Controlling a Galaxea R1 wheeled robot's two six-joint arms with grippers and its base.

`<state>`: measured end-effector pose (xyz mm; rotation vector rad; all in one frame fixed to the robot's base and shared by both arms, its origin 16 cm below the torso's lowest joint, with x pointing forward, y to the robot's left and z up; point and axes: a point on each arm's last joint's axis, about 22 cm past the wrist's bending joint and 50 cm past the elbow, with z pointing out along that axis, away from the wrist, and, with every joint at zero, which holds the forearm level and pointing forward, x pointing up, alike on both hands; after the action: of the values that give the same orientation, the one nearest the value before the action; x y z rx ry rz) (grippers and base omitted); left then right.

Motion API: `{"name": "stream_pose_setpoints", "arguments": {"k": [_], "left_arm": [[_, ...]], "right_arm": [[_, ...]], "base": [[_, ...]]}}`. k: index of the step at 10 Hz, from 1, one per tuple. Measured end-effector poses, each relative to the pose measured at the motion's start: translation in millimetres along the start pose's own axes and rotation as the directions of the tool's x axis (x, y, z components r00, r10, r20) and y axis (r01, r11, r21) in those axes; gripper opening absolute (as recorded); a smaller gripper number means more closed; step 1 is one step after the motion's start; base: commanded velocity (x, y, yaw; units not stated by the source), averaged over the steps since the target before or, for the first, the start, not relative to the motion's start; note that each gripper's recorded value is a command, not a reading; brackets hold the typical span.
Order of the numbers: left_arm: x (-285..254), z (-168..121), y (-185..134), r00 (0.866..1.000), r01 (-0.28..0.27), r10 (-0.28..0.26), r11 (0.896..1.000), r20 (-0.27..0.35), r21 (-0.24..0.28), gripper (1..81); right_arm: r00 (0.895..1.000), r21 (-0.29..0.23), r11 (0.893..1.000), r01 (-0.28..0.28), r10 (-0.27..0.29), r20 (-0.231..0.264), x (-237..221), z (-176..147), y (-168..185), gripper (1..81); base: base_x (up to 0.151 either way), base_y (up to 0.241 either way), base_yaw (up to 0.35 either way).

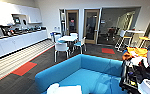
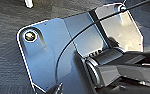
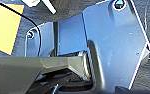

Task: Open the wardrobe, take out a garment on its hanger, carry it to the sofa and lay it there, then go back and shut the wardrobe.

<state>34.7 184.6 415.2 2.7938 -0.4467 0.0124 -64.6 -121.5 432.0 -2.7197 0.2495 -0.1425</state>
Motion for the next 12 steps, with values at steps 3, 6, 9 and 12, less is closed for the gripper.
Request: {"name": "stream_pose_setpoints", "arguments": {"k": [3, 6, 9, 12], "left_arm": [[0, 2, 9, 1.000, -0.024, 0.024, 1.000, 0.001, -0.011, 81.1], [-2, 3, 11, 0.999, -0.040, 0.040, 0.999, 0.002, -0.012, 81.1], [-2, 3, 12, 0.998, -0.056, 0.056, 0.998, 0.003, -0.013, 81.1], [-2, 0, -3, 0.997, -0.080, 0.080, 0.997, 0.004, 0.006, 81.1]], "right_arm": [[1.000, 0.000, 1.000, 0.004, -0.004, -0.011, 9, 1, 0, 81.1], [1.000, -0.011, 1.000, 0.002, -0.002, 0.000, 2, -1, 5, 81.1], [1.000, -0.011, 1.000, 0.003, -0.003, -0.002, 3, 0, 5, 81.1], [1.000, -0.012, 1.000, 0.000, 0.000, 0.002, -2, -1, 6, 81.1]], "base": [[0.000, 0.000, 0.173], [0.000, 0.000, 0.180], [0.000, 0.000, 0.181], [0.000, 0.000, 0.186]]}}
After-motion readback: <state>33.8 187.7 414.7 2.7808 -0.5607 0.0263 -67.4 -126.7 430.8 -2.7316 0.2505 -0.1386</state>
